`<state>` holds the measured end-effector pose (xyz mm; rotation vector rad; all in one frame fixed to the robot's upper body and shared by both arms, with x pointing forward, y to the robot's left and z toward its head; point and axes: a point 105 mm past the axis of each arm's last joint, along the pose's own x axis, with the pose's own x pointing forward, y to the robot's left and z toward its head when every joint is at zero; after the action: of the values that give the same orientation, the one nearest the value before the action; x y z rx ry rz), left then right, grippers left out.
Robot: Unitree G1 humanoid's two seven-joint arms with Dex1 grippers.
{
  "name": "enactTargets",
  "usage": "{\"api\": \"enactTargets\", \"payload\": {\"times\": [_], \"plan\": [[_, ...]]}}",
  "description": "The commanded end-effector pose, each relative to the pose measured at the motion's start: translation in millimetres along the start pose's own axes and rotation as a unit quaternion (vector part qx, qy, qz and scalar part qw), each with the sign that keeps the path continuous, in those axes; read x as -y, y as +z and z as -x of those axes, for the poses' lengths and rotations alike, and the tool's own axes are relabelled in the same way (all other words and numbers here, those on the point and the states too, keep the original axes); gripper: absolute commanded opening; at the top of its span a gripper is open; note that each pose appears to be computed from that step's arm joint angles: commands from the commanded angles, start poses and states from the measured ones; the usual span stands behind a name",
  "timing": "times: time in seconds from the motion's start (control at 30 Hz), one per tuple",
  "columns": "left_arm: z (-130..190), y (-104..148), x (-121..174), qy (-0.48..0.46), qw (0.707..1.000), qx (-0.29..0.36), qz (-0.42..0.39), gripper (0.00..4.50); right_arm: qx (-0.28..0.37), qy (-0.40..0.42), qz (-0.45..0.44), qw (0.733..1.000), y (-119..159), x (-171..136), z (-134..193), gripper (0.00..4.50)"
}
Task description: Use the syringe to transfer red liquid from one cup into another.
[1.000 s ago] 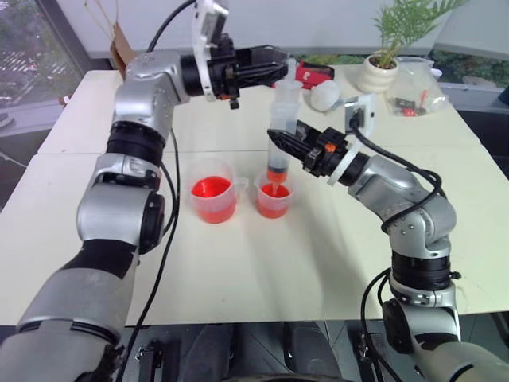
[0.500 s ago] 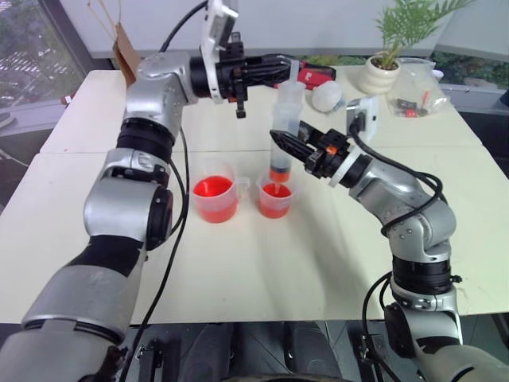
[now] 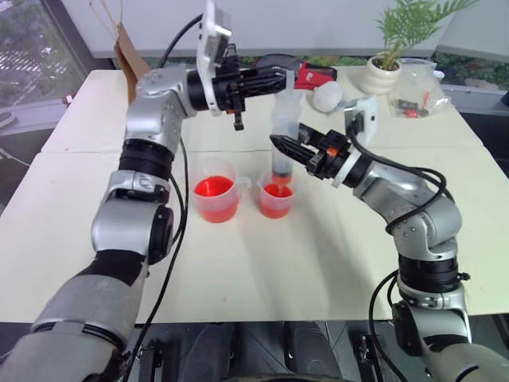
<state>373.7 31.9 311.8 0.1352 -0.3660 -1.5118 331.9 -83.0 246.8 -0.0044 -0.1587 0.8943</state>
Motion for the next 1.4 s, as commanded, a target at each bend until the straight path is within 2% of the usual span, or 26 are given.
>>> {"api": "enactTargets", "payload": {"times": [0.03, 0.37, 0.63, 0.73, 0.8, 0.9, 1.07, 1.13, 1.2, 1.27, 1.33, 1.37, 1.4], "plan": [[-13.4, -28.0, 17.1, -0.041, 0.998, -0.035, 0.023, 0.08, 0.093, 0.014, 0.069, 0.993, 58.8, -9.8, -0.2, 1.39], [-16.0, -44.6, 26.0, -0.058, 0.996, -0.051, 0.043, 0.08, 0.116, 0.025, 0.085, 0.989, 72.2, -21.1, -3.9, 1.39], [-9.7, -37.7, 12.9, -0.031, 0.997, -0.033, 0.067, 0.08, 0.125, 0.015, 0.081, 0.989, 73.4, -24.7, -3.8, 1.39], [2.6, -12.7, -2.4, 0.001, 0.996, 0.009, 0.087, 1.00, 0.122, 0.004, 0.075, 0.990, 72.1, -20.7, -0.2, 1.39], [20.7, 2.7, -12.7, 0.030, 0.995, 0.027, 0.096, 1.87, 0.125, -0.006, 0.070, 0.990, 74.1, -16.2, 4.0, 1.39], [56.3, 16.6, -17.2, 0.063, 0.993, 0.031, 0.100, 1.87, 0.139, -0.027, 0.051, 0.989, 81.6, -6.7, 12.0, 1.39], [90.2, 17.1, -0.2, 0.088, 0.992, -0.013, 0.093, 1.87, 0.176, -0.058, -0.014, 0.983, 103.9, 16.4, 28.4, 1.39], [96.5, 13.3, 14.1, 0.088, 0.991, -0.049, 0.084, 1.87, 0.145, -0.086, -0.051, 0.984, 103.9, 33.8, 38.5, 1.39], [103.8, 6.4, 37.7, 0.069, 0.990, -0.104, 0.068, 1.87, 0.089, -0.076, -0.104, 0.988, 103.1, 46.4, 48.5, 1.39], [107.7, 7.7, 59.3, 0.048, 0.987, -0.132, 0.075, 1.87, 0.034, -0.068, -0.132, 0.988, 107.9, 58.2, 61.6, 1.39], [108.3, 6.3, 79.3, 0.028, 0.983, -0.167, 0.065, 1.87, -0.082, -0.094, -0.168, 0.978, 88.1, 76.5, 75.4, 1.39], [107.1, 5.2, 85.0, 0.023, 0.982, -0.177, 0.061, 1.87, -0.119, -0.104, -0.184, 0.970, 80.4, 81.4, 81.5, 1.39], [105.4, 2.5, 92.2, 0.016, 0.980, -0.190, 0.055, 1.87, -0.188, -0.125, -0.197, 0.954, 61.0, 85.8, 88.6, 1.39]]}}
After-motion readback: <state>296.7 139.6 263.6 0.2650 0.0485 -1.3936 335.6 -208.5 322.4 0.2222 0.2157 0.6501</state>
